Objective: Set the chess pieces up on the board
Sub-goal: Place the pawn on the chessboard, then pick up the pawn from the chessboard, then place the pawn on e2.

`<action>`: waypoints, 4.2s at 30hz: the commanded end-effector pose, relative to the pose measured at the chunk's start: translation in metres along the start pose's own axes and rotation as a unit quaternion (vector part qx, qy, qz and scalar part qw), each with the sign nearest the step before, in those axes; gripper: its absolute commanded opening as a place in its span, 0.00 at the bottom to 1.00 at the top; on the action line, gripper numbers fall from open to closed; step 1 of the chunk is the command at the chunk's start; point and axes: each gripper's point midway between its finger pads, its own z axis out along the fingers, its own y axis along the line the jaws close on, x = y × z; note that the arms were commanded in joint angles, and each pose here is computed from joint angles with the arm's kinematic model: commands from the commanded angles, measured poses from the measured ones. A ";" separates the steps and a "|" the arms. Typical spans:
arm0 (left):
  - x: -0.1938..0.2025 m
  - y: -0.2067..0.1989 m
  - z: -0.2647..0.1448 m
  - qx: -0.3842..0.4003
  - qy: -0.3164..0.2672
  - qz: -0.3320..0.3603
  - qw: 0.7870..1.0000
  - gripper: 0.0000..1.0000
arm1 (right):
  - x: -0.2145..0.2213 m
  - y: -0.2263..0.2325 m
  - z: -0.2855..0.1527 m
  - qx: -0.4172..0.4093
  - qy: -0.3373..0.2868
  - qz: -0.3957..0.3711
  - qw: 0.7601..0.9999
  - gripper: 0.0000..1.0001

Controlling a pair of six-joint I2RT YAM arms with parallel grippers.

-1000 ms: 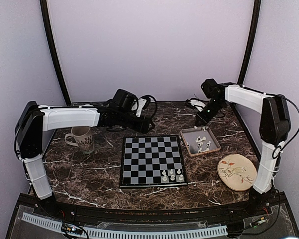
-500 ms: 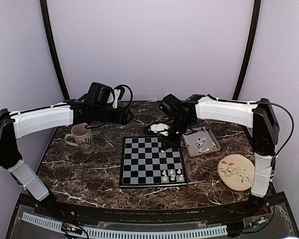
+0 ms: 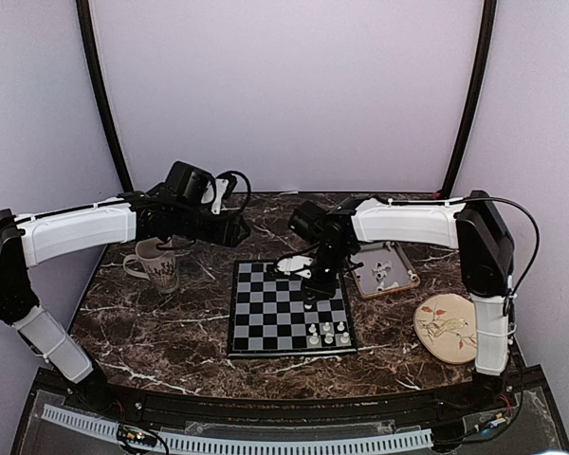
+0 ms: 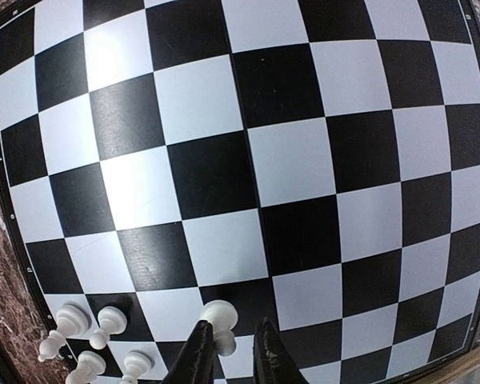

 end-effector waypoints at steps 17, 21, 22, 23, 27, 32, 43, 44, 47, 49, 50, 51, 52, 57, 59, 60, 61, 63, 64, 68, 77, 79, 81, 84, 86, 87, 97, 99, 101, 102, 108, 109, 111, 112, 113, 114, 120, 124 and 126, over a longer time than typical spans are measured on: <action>0.059 -0.098 0.030 0.125 0.177 0.184 0.959 0.59 | 0.091 -0.023 -0.117 0.068 -0.209 0.123 0.968 0.27; 0.077 -0.120 0.045 0.141 0.214 0.215 0.942 0.57 | 0.113 -0.032 -0.131 0.090 -0.268 0.159 0.946 0.26; 0.081 -0.124 0.049 0.143 0.221 0.220 0.939 0.57 | 0.119 -0.037 -0.136 0.101 -0.271 0.167 0.942 0.26; 0.082 -0.128 0.052 0.146 0.225 0.222 0.938 0.57 | 0.124 -0.044 -0.141 0.113 -0.275 0.179 0.938 0.25; 0.092 -0.144 0.069 0.154 0.244 0.230 0.929 0.56 | 0.136 -0.058 -0.145 0.139 -0.275 0.203 0.929 0.26; 0.095 -0.154 0.086 0.147 0.256 0.241 0.925 0.53 | 0.141 -0.061 -0.138 0.137 -0.261 0.206 0.933 0.27; 0.125 -0.158 0.099 0.152 0.297 0.244 0.911 0.47 | 0.147 -0.065 -0.128 0.139 -0.241 0.210 0.937 0.27; 0.127 -0.158 0.099 0.155 0.300 0.244 0.909 0.46 | 0.147 -0.065 -0.127 0.138 -0.241 0.210 0.938 0.27; 0.132 -0.164 0.097 0.167 0.307 0.242 0.905 0.46 | 0.148 -0.064 -0.124 0.135 -0.237 0.210 0.939 0.27; 0.135 -0.167 0.095 0.172 0.310 0.242 0.903 0.46 | 0.149 -0.064 -0.122 0.133 -0.235 0.210 0.940 0.27; 0.136 -0.167 0.095 0.172 0.311 0.242 0.903 0.46 | 0.149 -0.065 -0.122 0.132 -0.234 0.211 0.940 0.27; 0.138 -0.167 0.095 0.172 0.313 0.243 0.902 0.45 | 0.150 -0.065 -0.121 0.131 -0.232 0.211 0.940 0.27; 0.139 -0.167 0.095 0.171 0.314 0.243 0.902 0.44 | 0.150 -0.064 -0.120 0.130 -0.231 0.211 0.941 0.27; 0.144 -0.164 0.096 0.166 0.321 0.245 0.900 0.36 | 0.150 -0.064 -0.118 0.127 -0.229 0.212 0.942 0.27; 0.144 -0.164 0.095 0.166 0.322 0.244 0.899 0.32 | 0.150 -0.064 -0.118 0.126 -0.229 0.212 0.942 0.27; 0.145 -0.164 0.095 0.165 0.324 0.244 0.899 0.30 | 0.150 -0.064 -0.117 0.126 -0.228 0.211 0.942 0.27; 0.144 -0.164 0.095 0.165 0.324 0.244 0.899 0.27 | 0.150 -0.064 -0.117 0.125 -0.227 0.212 0.942 0.27; 0.145 -0.164 0.094 0.164 0.325 0.244 0.899 0.24 | 0.150 -0.064 -0.117 0.125 -0.227 0.211 0.942 0.27; 0.145 -0.164 0.094 0.163 0.325 0.244 0.899 0.23 | 0.150 -0.064 -0.117 0.125 -0.227 0.212 0.942 0.27; 0.147 -0.162 0.094 0.160 0.329 0.244 0.898 0.20 | 0.151 -0.064 -0.115 0.124 -0.225 0.213 0.943 0.27; 0.146 -0.162 0.098 0.156 0.325 0.242 0.901 0.14 | 0.152 -0.064 -0.114 0.124 -0.221 0.213 0.944 0.27; 0.144 -0.163 0.098 0.156 0.323 0.240 0.902 0.11 | 0.153 -0.064 -0.114 0.125 -0.220 0.213 0.944 0.27; 0.143 -0.163 0.097 0.156 0.323 0.240 0.902 0.08 | 0.153 -0.065 -0.114 0.125 -0.220 0.212 0.944 0.27; 0.140 -0.163 0.092 0.154 0.329 0.238 0.901 0.04 | 0.153 -0.065 -0.113 0.124 -0.219 0.212 0.944 0.27; 0.135 -0.164 0.084 0.153 0.327 0.240 0.901 0.03 | 0.153 -0.064 -0.113 0.123 -0.218 0.212 0.944 0.27; 0.133 -0.163 0.079 0.151 0.327 0.240 0.902 0.03 | 0.153 -0.065 -0.113 0.124 -0.219 0.212 0.944 0.27; 0.151 -0.152 0.033 0.153 0.354 0.258 0.886 0.03 | 0.154 -0.065 -0.112 0.126 -0.215 0.210 0.945 0.27; 0.157 -0.155 0.030 0.162 0.358 0.259 0.883 0.03 | 0.155 -0.066 -0.111 0.126 -0.213 0.212 0.945 0.27; 0.163 -0.156 0.031 0.162 0.360 0.260 0.881 0.03 | 0.155 -0.066 -0.110 0.125 -0.211 0.212 0.946 0.27; 0.164 -0.157 0.032 0.163 0.359 0.261 0.881 0.03 | 0.156 -0.066 -0.109 0.125 -0.210 0.213 0.946 0.27; 0.165 -0.165 0.042 0.174 0.341 0.258 0.887 0.03 | 0.157 -0.066 -0.108 0.126 -0.207 0.213 0.947 0.27; 0.166 -0.164 0.043 0.173 0.341 0.258 0.887 0.03 | 0.157 -0.067 -0.108 0.127 -0.206 0.213 0.947 0.27; 0.166 -0.163 0.047 0.166 0.339 0.260 0.889 0.03 | 0.158 -0.067 -0.108 0.128 -0.205 0.213 0.947 0.27; 0.166 -0.162 0.048 0.164 0.338 0.261 0.889 0.03 | 0.158 -0.066 -0.108 0.129 -0.205 0.213 0.947 0.27; 0.166 -0.162 0.049 0.163 0.337 0.262 0.889 0.03 | 0.158 -0.067 -0.108 0.129 -0.204 0.213 0.947 0.27; 0.166 -0.162 0.050 0.163 0.336 0.262 0.890 0.03 | 0.159 -0.067 -0.107 0.130 -0.203 0.213 0.947 0.27; 0.167 -0.162 0.053 0.162 0.336 0.260 0.890 0.04 | 0.160 -0.067 -0.106 0.129 -0.200 0.212 0.948 0.27; 0.170 -0.161 0.055 0.160 0.341 0.260 0.889 0.04 | 0.160 -0.067 -0.106 0.130 -0.200 0.212 0.948 0.27; 0.172 -0.160 0.056 0.160 0.344 0.260 0.888 0.04 | 0.160 -0.066 -0.105 0.128 -0.199 0.211 0.948 0.27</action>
